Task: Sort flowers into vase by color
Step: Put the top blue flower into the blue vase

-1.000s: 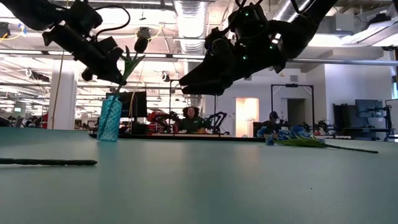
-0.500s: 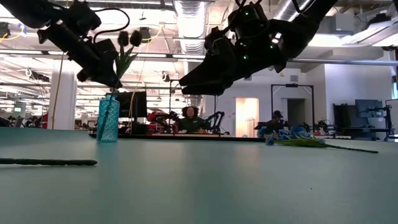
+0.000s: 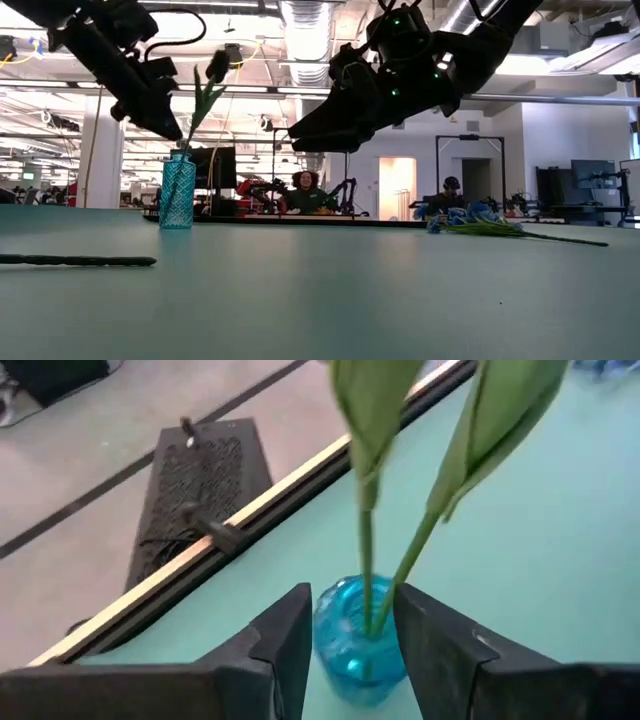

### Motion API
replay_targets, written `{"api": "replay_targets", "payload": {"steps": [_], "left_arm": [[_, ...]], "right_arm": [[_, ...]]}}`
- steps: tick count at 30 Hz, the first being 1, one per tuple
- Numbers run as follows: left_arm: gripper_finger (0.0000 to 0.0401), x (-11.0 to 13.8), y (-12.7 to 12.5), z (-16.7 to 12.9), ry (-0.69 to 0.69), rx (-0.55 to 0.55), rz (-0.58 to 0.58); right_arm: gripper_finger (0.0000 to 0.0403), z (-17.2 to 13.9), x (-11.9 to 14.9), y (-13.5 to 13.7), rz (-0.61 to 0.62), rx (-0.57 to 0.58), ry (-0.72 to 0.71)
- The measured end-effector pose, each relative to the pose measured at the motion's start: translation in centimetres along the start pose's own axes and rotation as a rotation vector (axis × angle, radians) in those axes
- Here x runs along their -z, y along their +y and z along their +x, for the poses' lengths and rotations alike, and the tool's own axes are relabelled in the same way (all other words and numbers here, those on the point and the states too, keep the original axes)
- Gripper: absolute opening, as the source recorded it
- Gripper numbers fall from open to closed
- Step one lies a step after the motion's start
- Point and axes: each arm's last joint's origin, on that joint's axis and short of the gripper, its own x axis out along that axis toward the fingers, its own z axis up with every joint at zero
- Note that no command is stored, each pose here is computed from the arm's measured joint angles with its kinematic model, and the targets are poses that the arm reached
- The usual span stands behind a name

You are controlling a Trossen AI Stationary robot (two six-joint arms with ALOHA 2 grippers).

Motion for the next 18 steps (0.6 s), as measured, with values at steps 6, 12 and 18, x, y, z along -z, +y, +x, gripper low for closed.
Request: {"api": "replay_targets", "payload": {"steps": [6, 12, 18], "left_arm": [[0.0132, -0.5, 0.1, -1.5, 0.113, 0.000, 0.026], [0.0132, 0.1, -0.4, -2.7, 0.256, 0.121, -0.018], [0.0132, 0.1, -1.9, -3.3, 0.236, 0.301, -0.010]], "right_arm": [[0.0317, 0.0, 0.0, 0.3, 0.005, -0.007, 0.000], [0.0317, 0.2, 0.0, 1.4, -0.020, -0.034, 0.001], [0.0317, 0.3, 0.2, 1.8, -0.014, -0.045, 0.026]]}}
